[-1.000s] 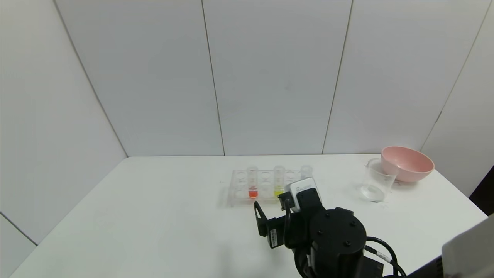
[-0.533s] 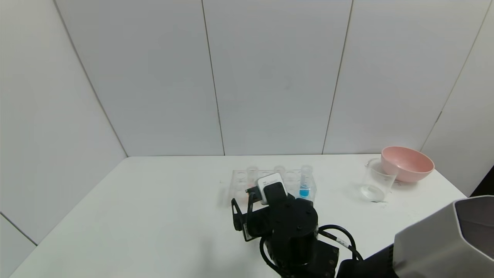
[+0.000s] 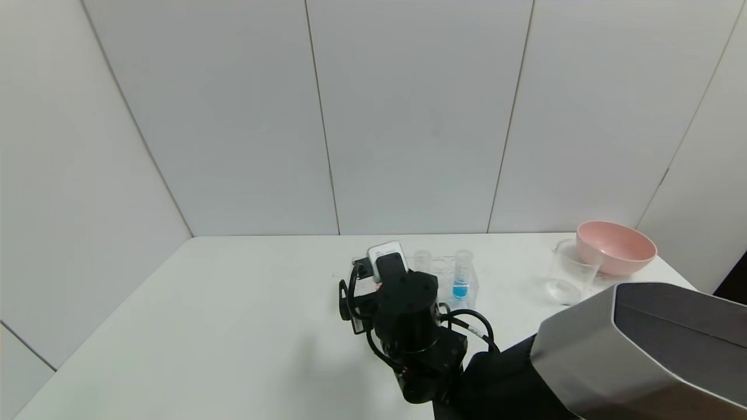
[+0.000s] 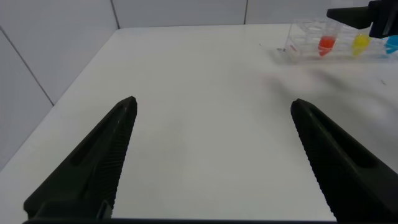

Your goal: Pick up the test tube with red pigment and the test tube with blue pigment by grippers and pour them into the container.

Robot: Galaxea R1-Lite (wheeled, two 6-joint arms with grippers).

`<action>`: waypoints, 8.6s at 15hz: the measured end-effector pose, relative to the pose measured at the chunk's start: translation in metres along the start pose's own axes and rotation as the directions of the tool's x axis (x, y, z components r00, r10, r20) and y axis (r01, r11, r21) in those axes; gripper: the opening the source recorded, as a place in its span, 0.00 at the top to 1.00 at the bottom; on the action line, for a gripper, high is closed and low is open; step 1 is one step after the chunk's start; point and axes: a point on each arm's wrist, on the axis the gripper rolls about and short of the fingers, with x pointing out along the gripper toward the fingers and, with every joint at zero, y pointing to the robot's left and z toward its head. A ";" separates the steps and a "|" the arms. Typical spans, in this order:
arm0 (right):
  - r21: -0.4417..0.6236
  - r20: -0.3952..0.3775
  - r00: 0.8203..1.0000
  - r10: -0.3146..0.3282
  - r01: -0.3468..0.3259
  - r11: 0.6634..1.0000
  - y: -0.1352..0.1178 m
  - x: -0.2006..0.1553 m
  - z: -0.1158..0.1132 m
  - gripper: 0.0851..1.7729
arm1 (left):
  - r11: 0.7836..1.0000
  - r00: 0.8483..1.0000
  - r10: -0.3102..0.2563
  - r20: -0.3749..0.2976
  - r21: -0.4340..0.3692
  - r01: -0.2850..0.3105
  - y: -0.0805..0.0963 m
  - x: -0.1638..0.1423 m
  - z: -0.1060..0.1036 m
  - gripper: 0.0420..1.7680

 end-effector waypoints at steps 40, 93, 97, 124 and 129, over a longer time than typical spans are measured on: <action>0.047 0.115 0.993 0.000 -0.005 0.999 -0.008 -0.003 0.071 0.75 | 1.000 1.000 0.000 0.000 0.000 0.000 0.000 0.000 0.000 0.00; -0.526 -0.594 0.795 -0.120 -0.271 0.806 -0.412 -0.097 0.125 0.75 | 1.000 1.000 0.000 0.000 0.000 0.000 0.000 0.000 0.000 0.00; -0.510 -0.676 0.725 -0.131 -0.332 0.793 -0.405 -0.101 0.139 0.75 | 1.000 1.000 0.000 0.000 0.000 0.000 0.000 0.000 0.000 0.00; -0.586 -0.771 0.564 -0.296 -0.446 0.676 -0.373 -0.030 0.131 0.75 | 1.000 1.000 0.000 0.000 0.000 0.000 0.000 0.000 0.000 0.00; -0.644 -0.749 0.538 -0.388 -0.451 0.618 -0.373 -0.025 0.130 0.75 | 1.000 1.000 0.000 0.000 0.000 0.000 0.000 0.000 0.000 0.00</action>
